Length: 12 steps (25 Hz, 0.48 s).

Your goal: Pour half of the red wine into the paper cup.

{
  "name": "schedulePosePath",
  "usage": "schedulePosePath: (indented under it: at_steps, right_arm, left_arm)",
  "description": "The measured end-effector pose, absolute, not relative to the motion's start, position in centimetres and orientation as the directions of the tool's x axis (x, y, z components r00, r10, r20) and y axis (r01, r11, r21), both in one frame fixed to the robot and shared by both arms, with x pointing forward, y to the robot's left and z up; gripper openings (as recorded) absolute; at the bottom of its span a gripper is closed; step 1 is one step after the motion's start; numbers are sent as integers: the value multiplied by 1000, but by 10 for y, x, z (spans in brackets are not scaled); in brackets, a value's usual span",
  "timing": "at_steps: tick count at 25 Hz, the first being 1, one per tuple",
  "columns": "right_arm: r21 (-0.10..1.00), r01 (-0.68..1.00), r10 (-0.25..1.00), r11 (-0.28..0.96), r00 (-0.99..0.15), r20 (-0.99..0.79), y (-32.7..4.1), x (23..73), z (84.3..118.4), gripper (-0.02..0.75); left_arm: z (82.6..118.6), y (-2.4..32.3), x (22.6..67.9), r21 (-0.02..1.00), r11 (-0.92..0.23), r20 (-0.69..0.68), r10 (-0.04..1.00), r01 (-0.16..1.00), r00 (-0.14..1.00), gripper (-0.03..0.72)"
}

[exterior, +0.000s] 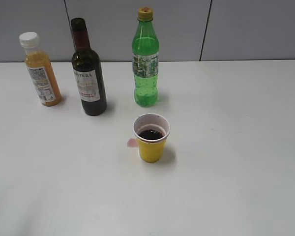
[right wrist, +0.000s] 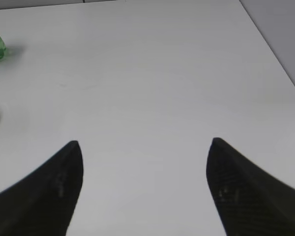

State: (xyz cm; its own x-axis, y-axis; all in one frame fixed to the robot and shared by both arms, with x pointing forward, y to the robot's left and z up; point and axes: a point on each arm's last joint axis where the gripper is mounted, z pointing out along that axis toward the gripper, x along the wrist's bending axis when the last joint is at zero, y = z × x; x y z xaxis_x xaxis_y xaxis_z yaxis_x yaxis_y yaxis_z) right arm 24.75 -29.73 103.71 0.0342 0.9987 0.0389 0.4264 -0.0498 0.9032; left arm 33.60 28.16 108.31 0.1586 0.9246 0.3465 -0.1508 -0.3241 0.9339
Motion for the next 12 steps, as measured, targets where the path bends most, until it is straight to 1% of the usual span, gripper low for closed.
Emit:
schedulePosePath:
  at_steps: [3, 5, 7, 9, 12]
  right_arm:
    - [903, 426, 999, -50, 34, 39, -297, 248, 1037, 589]
    - [903, 426, 999, -50, 34, 39, -297, 248, 1037, 589]
    - [903, 426, 999, -50, 34, 39, -297, 248, 1037, 589]
    - [903, 426, 999, -50, 34, 39, -297, 248, 1037, 589]
    - [903, 426, 999, -50, 34, 39, -297, 248, 1037, 589]
  left_arm:
    - [1100, 294, 312, 942, -331, 335, 937, -54, 98, 604]
    - [1110, 303, 294, 952, -304, 300, 951, 40, 71, 603]
    - [1118, 308, 276, 954, -268, 261, 963, 132, 66, 603]
    - [1126, 311, 260, 944, -243, 229, 970, 223, 86, 601]
    - [1124, 309, 240, 885, -253, 200, 965, 391, 171, 599]
